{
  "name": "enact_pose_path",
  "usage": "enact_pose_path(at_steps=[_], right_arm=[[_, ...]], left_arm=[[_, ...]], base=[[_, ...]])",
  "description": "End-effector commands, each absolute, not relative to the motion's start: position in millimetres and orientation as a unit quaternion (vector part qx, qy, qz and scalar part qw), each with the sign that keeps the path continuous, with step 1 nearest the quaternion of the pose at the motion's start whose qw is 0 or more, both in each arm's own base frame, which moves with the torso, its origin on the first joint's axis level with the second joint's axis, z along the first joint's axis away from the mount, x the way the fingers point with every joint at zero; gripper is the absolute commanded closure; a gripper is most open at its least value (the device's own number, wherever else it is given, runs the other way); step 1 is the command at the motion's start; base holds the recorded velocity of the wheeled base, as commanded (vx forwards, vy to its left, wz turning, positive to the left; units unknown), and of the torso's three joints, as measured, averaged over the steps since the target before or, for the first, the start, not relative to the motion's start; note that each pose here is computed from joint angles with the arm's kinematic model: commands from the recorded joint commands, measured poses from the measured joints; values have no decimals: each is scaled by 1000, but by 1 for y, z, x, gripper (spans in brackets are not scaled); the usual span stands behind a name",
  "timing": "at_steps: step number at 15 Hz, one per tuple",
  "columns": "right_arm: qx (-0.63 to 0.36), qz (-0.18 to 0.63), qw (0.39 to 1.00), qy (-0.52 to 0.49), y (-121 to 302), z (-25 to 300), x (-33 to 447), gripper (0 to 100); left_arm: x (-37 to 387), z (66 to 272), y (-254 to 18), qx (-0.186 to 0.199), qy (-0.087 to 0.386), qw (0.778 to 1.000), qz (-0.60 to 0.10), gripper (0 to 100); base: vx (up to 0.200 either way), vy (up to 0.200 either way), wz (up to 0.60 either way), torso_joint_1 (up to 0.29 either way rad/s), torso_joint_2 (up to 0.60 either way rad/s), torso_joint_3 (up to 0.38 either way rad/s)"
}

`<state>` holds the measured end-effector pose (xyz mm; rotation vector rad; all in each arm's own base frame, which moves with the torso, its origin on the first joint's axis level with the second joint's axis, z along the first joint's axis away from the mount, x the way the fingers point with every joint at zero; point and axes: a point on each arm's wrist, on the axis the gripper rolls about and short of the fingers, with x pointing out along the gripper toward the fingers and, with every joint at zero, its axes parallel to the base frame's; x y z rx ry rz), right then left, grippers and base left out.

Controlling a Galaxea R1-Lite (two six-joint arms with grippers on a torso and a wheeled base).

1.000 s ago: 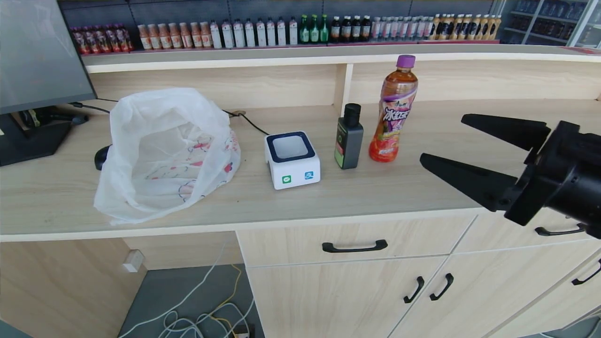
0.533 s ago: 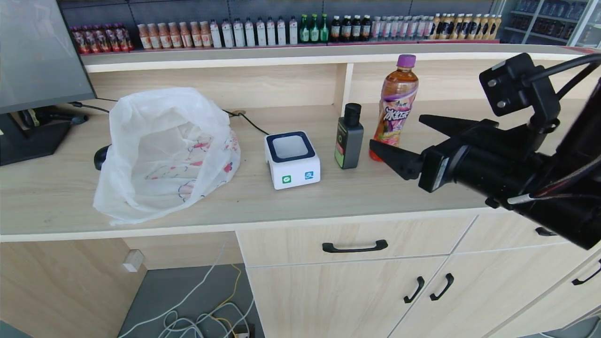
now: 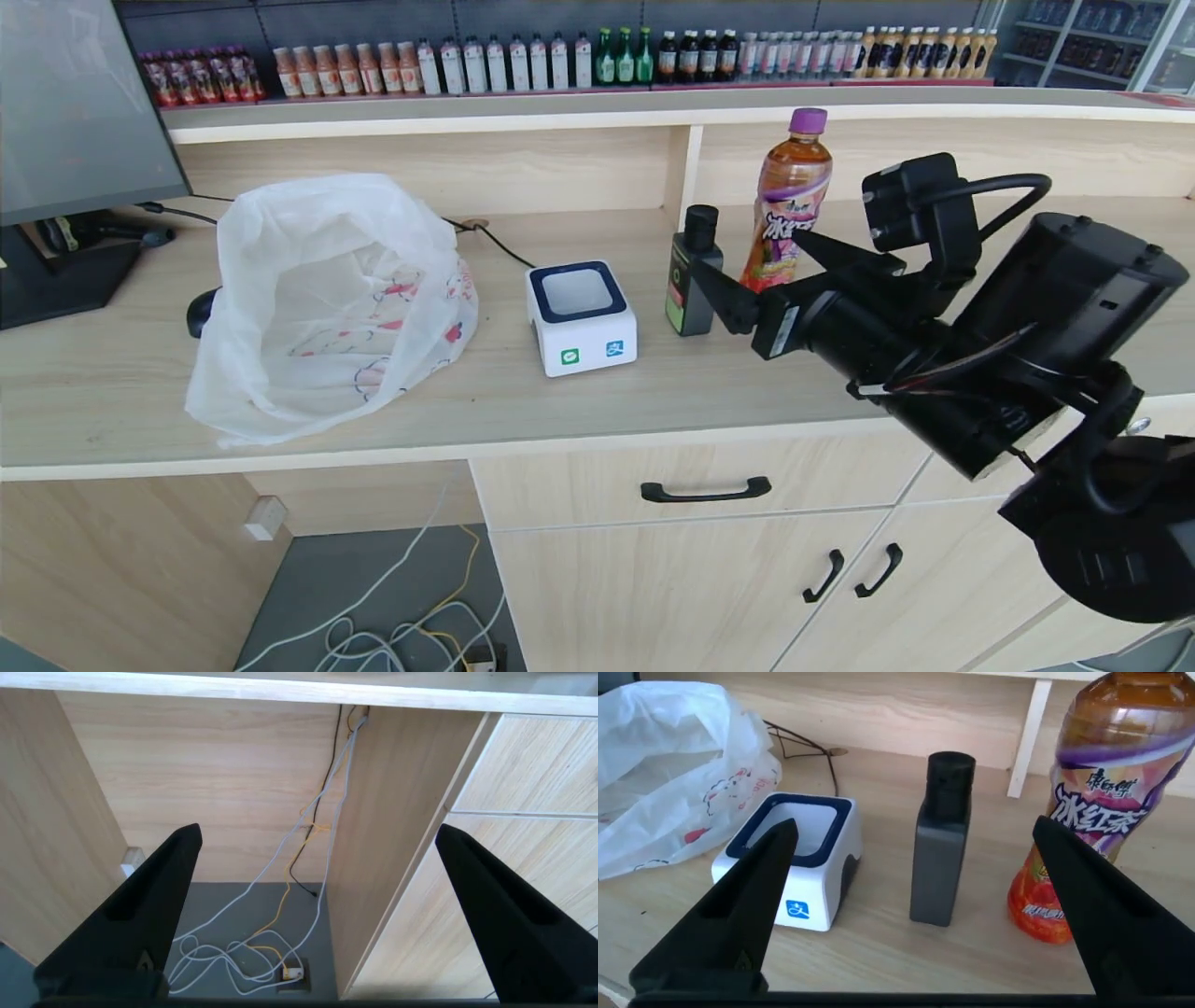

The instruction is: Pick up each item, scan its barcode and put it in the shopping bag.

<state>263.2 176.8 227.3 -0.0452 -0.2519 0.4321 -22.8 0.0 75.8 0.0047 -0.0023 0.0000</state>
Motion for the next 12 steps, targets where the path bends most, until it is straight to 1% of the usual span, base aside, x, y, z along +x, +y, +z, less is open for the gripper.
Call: enact_pose_path(at_steps=[1, 12], right_arm=[[-26, 214, 970, -110, 188, 206, 279, 0], [13, 211, 970, -124, 208, 194, 314, 0]], left_arm=[[-23, 76, 0, 2, -2, 1000, 0, 0], [-23, 76, 0, 2, -2, 1000, 0, 0]], base=[[0, 0, 0, 0, 0, 0], [0, 0, 0, 0, 0, 0]])
